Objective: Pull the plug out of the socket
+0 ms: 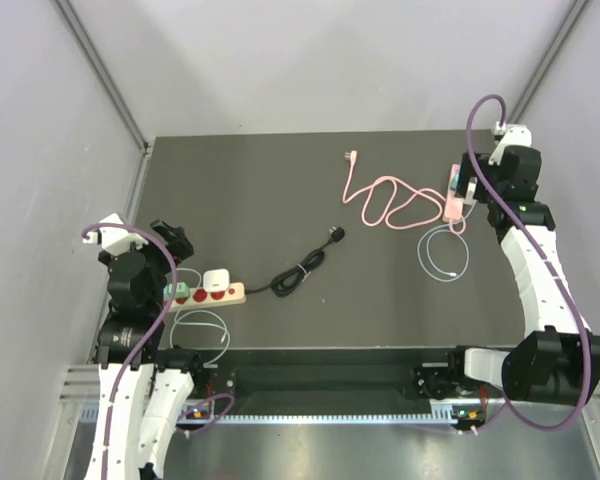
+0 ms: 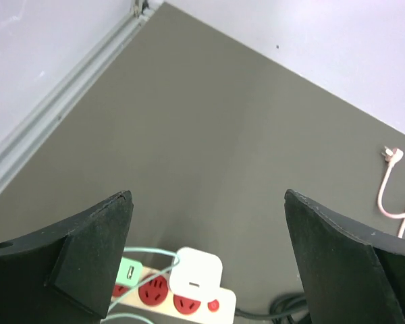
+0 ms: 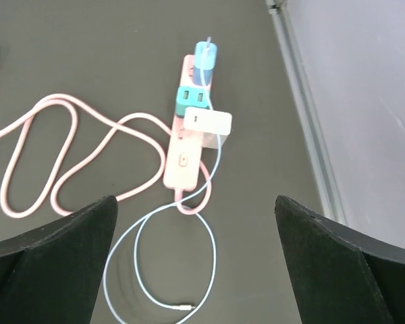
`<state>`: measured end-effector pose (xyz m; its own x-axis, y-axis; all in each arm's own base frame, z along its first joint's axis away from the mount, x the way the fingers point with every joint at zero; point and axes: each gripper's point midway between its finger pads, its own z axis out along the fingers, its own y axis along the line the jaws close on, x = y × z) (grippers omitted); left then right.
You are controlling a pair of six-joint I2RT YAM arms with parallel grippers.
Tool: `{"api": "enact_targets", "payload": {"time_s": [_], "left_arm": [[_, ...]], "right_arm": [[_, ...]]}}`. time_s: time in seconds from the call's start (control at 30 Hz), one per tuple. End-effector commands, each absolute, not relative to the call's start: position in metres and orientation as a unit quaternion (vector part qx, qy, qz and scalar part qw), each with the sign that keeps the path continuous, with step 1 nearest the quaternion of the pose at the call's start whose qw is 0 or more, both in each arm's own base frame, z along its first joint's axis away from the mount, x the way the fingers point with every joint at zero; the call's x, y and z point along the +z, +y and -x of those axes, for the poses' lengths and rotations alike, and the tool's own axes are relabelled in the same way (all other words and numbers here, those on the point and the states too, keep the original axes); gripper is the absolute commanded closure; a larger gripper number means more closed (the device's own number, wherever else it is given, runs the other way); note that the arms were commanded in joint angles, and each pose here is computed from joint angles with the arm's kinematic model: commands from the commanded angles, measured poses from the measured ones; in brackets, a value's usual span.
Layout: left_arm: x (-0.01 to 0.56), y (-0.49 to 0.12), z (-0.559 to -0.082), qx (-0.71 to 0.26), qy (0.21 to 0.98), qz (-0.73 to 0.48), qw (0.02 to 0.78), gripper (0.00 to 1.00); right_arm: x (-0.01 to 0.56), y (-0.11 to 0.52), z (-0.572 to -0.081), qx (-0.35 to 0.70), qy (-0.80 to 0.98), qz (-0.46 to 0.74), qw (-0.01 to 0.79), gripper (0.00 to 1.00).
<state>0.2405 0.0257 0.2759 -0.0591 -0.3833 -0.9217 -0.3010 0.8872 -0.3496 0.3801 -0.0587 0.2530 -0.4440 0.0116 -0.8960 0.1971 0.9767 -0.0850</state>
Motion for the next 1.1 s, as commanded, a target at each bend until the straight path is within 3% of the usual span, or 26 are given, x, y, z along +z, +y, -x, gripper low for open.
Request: {"api": "enact_targets", "payload": {"time_s": [0.0,0.2,0.43,0.67,1.07], "left_arm": [[0.289,0.017,-0.235,-0.068,0.722,0.247,0.642,0.01],[0.29,0.008,-0.222,-0.109,0.724,0.282,0.62,0.01],[0.292,0.001,-0.207,-0.154,0.718,0.335,0.59,0.01],[0.275,0.0,-0.196,-0.145,0.748,0.374,0.529,0.01],[0.246,-0.011,-0.209,-0.145,0.771,0.462,0.413,0.01]], "right_arm": [[0.285,-0.048,-0.378,-0.058,0.826,-0.044,0.559,0.0],[0.298,0.049,-0.354,0.104,0.771,0.225,0.586,0.0],[0.256,0.135,-0.31,0.152,0.705,0.449,0.527,0.0],[0.238,0.178,-0.29,0.26,0.68,0.485,0.484,0.0],[0.213,0.201,-0.292,0.273,0.676,0.508,0.459,0.0]]}}
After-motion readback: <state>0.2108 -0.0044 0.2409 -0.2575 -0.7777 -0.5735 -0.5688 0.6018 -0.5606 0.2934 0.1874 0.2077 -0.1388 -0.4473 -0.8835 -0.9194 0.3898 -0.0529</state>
